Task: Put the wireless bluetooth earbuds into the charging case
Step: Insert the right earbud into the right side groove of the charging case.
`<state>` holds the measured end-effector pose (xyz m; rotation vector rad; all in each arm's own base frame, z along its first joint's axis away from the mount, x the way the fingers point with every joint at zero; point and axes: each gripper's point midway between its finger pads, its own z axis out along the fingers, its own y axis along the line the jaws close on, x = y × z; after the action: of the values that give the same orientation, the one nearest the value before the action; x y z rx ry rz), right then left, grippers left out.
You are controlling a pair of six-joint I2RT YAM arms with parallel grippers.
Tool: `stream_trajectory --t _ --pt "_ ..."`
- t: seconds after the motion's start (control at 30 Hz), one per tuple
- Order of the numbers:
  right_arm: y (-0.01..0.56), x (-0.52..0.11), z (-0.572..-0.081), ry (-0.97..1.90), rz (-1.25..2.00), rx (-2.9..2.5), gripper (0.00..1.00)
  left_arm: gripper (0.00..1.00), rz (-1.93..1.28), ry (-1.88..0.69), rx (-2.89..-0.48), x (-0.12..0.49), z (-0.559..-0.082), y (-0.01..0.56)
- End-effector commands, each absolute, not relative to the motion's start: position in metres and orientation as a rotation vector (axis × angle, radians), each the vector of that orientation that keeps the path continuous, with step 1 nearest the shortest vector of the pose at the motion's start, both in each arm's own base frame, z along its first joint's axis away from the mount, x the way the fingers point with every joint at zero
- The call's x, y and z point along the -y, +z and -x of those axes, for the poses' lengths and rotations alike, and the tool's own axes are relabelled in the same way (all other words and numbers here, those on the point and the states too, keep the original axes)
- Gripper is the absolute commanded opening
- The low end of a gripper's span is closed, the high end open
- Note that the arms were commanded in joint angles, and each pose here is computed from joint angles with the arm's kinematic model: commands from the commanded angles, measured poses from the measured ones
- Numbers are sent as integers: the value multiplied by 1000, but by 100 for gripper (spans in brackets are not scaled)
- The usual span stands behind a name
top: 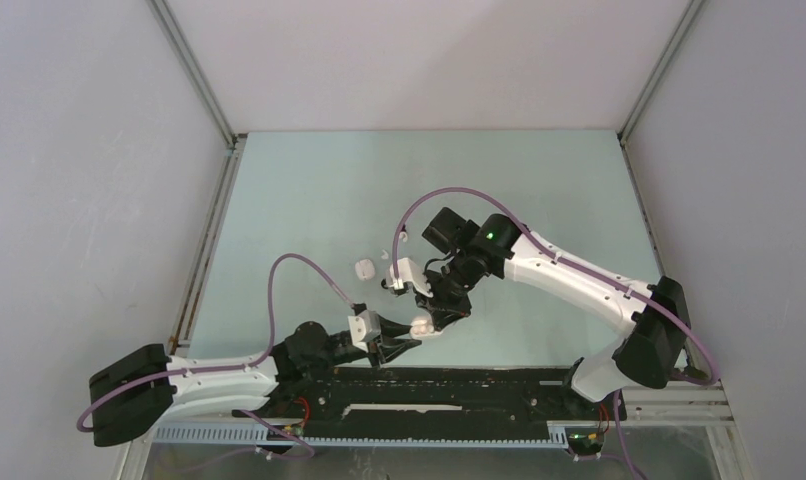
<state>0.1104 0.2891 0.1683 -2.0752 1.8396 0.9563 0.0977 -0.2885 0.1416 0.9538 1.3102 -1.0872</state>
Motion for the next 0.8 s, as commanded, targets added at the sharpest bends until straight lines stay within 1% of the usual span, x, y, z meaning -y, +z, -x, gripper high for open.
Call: stream_trajectory --t 0.0,0.53,0.77 --pt "178 -297 -117 941 2057 -1805 0 0 -943 -1102 -1250 283 -92 146" --pt "183 -294 -111 967 2081 -1807 0 0 -936 -1095 -1252 282 -93 146" --pt "197 -293 -110 1043 2028 -1777 0 0 -916 -1111 -1237 280 -92 150"
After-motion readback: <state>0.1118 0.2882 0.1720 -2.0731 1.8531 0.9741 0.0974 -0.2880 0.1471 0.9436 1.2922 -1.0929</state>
